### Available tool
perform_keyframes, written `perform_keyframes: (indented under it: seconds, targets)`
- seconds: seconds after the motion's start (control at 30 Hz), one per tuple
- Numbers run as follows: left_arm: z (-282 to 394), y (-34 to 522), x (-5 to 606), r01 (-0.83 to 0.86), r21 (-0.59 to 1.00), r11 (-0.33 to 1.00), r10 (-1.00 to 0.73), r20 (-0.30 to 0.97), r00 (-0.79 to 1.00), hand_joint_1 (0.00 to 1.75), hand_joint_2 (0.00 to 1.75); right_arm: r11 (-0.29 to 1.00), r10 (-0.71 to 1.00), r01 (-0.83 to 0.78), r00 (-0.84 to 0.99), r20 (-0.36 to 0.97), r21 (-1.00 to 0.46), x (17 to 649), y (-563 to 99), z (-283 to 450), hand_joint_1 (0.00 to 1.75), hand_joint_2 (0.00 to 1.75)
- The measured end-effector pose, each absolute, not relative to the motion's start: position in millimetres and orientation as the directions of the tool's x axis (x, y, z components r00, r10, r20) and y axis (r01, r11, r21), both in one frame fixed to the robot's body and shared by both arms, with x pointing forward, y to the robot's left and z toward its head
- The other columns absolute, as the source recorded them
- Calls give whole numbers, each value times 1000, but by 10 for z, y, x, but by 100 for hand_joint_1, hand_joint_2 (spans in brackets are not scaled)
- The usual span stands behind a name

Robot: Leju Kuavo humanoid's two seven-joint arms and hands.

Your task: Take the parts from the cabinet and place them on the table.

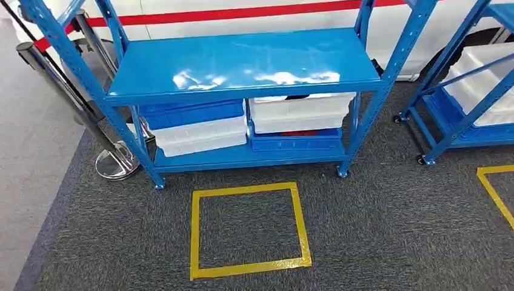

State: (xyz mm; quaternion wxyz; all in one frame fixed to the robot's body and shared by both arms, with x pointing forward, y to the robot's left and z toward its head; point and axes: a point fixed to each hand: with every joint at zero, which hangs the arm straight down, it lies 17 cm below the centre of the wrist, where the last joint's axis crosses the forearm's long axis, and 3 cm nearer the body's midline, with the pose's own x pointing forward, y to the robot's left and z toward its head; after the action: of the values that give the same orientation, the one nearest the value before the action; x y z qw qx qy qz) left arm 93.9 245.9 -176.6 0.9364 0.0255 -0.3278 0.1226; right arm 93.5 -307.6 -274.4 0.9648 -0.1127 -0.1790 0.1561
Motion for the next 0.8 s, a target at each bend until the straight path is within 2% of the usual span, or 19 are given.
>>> perform_keyframes:
  seconds: [0.47, 0.8]
  targets:
    - [-1410, 2472, 825, -85, -37, 996, 89, 653, 752, 0, 0, 959, 219, -151, 933, 286, -241, 754, -3057, -2775, 0, 0]
    - [-1450, 2563, 901, -61, -20, 998, 59, 675, 735, 0, 0, 964, 185, -121, 946, 268, -238, 650, -3069, -2789, 0, 0]
